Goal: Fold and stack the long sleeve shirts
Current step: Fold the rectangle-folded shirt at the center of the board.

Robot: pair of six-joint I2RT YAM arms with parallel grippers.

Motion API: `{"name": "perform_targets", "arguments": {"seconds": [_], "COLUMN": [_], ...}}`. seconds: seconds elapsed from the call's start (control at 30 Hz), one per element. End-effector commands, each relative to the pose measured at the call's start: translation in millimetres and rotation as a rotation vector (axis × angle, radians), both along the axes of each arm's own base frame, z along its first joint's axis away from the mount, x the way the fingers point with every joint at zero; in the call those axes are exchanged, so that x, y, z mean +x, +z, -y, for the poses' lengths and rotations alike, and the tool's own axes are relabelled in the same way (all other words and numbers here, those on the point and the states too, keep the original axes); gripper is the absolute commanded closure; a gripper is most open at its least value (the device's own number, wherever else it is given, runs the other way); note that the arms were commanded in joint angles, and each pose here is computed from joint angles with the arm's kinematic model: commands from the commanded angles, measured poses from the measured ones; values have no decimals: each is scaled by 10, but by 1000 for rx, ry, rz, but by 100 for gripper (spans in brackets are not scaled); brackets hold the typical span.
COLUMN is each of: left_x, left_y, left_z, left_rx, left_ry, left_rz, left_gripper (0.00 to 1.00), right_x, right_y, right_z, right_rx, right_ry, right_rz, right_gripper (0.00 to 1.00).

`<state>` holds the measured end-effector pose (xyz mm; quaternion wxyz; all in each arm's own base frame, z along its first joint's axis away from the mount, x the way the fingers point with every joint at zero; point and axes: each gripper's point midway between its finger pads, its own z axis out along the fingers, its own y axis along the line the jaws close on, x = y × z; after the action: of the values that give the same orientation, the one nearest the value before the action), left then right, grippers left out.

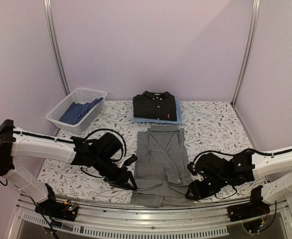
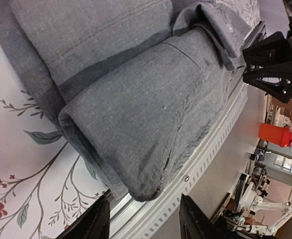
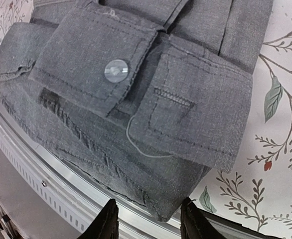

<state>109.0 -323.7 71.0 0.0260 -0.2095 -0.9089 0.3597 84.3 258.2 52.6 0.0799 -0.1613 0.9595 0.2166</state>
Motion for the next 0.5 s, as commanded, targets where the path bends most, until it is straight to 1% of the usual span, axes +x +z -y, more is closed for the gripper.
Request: {"name": "perform_targets", "arguments": {"seconds": [0.0, 0.07, 0.2, 0.27, 0.33, 0.47], "left_x": [-9, -13, 17, 42, 84, 241], "left_y": [73, 91, 135, 172, 208, 236], "left_z": [146, 173, 223, 250, 268, 277], "left_rx": [-36, -40, -46, -49, -47, -44], "left_ry": [-25, -29, -28, -26, -18, 20], "left_rz": [-3, -5, -1, 5, 16, 33], "left_gripper": [59, 65, 83, 91, 96, 100], "right_x": [50, 71, 115, 167, 239, 512], "right_y": [-5, 14, 78, 145, 226, 395], "right_z": [-80, -118, -176, -197, -208, -190], "right_rx": [13, 13, 17, 15, 17, 53], "right_ry": [-13, -13, -8, -19, -38, -112], "right_rz": [20, 25, 44, 63, 78, 104], "right_gripper": [65, 73, 92, 99, 100, 100]}}
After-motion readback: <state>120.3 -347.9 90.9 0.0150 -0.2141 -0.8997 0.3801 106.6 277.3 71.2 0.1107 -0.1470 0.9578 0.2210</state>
